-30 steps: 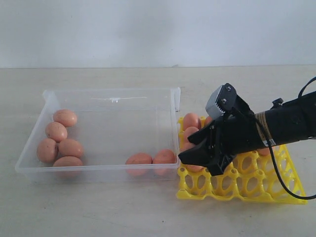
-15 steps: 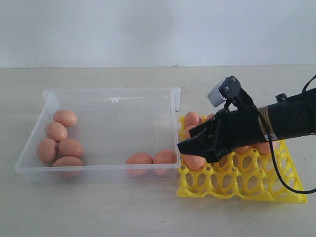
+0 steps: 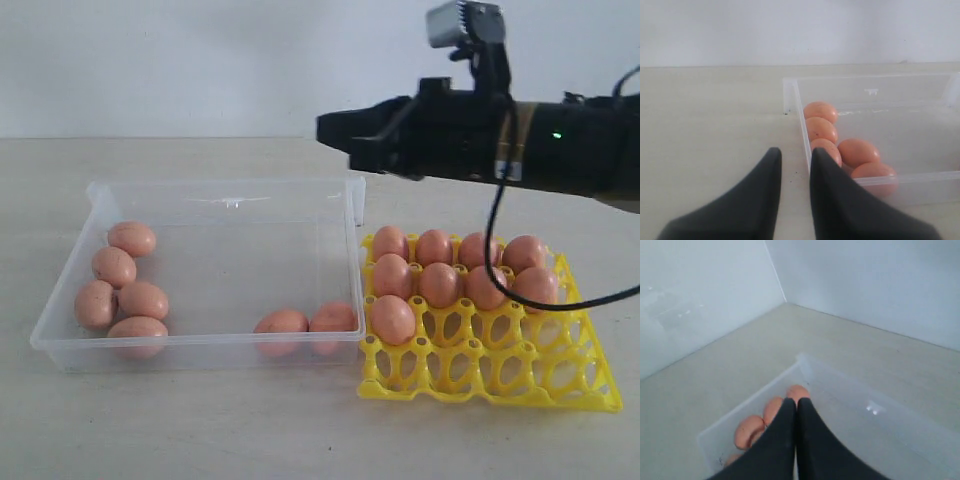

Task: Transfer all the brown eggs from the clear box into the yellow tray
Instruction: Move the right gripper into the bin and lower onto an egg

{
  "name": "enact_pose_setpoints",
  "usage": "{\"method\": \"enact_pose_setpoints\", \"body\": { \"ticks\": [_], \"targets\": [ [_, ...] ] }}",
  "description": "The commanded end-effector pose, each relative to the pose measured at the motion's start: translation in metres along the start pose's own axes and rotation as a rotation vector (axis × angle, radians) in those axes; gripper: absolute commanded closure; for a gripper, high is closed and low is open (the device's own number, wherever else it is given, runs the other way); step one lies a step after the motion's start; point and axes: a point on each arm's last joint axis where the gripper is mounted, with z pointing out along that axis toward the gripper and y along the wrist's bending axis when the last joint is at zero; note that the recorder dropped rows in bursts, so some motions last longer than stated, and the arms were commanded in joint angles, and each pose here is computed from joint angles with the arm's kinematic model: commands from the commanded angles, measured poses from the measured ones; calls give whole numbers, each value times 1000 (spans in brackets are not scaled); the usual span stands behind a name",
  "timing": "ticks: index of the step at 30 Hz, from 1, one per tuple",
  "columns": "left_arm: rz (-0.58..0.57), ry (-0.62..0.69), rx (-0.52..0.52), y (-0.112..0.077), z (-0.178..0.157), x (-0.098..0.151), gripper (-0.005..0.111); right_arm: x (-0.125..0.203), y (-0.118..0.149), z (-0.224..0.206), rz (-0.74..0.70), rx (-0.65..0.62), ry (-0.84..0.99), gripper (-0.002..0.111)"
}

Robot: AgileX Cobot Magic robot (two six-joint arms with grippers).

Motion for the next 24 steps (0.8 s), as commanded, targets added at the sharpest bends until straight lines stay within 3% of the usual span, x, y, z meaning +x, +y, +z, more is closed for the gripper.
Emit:
{"method": "enact_pose_setpoints", "body": {
  "ticks": [1,5,8,10,15,24],
  "targets": [
    [-15,-5,5,0,0,-1,85,-16,39,41,-247,127,135,109],
    [-15,-5,5,0,0,-1,85,-25,70,76,-492,508,389,109],
    [-15,-5,5,0,0,-1,85,-25,83,98,-560,631,518,109],
    [-15,-5,5,0,0,-1,85,-18,89,115,-473,554,630,109],
    [-15,-5,5,0,0,-1,85,-22,101,153,-206,225,882,109],
    [-15,-5,5,0,0,-1,85,-18,96,211,-104,118,921,109]
  ]
}}
